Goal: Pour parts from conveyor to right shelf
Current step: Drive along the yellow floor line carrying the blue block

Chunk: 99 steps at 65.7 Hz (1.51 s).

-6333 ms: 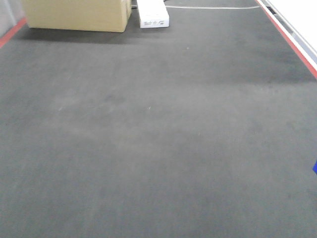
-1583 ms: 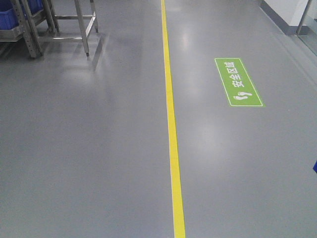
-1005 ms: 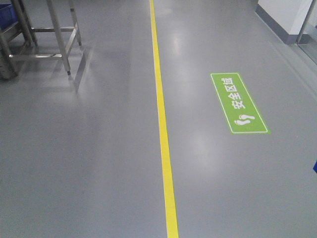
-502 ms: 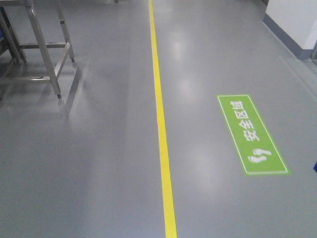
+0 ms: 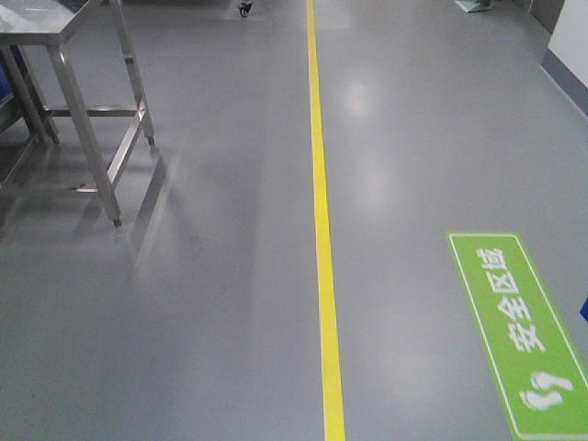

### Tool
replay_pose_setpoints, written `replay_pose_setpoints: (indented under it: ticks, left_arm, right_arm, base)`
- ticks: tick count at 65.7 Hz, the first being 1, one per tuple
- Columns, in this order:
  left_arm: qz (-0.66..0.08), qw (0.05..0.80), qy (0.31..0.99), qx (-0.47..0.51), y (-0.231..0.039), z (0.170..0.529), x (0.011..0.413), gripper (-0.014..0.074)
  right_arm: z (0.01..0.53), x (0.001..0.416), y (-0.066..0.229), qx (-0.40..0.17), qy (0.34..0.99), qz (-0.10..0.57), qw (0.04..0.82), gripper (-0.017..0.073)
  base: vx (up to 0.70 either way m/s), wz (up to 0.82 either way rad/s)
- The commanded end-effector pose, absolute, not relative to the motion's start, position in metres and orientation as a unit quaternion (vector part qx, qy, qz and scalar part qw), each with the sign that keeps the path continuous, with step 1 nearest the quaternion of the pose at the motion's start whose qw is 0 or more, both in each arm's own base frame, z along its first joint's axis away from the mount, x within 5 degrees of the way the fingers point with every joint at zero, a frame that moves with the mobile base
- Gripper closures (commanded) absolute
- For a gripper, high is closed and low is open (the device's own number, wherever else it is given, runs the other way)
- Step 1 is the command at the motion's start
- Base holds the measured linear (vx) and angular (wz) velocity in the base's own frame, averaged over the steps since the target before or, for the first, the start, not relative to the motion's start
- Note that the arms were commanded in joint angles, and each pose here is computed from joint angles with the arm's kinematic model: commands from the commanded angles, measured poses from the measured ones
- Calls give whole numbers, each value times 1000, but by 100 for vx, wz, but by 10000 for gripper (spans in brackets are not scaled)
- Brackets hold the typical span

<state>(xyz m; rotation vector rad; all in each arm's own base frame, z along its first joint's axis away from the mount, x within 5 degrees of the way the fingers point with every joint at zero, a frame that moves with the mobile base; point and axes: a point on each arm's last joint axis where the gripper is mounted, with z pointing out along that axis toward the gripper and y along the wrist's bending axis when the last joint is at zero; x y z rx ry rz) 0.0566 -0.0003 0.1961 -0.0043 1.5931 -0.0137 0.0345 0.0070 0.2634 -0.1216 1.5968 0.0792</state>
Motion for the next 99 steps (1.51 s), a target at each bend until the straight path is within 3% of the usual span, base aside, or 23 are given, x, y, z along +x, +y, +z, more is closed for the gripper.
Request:
replay_pose_setpoints:
  ticks: [1, 99]
  left_arm:
    - [-14, 735, 678, -4, -1, 210, 55, 600]
    - [-14, 735, 678, -4, -1, 210, 55, 600]
  right_arm:
    - [279, 32, 6, -51, 680, 30, 731, 568]
    - [279, 32, 6, -50, 679, 30, 732, 568]
  base:
    - [74, 6]
    - [76, -3]
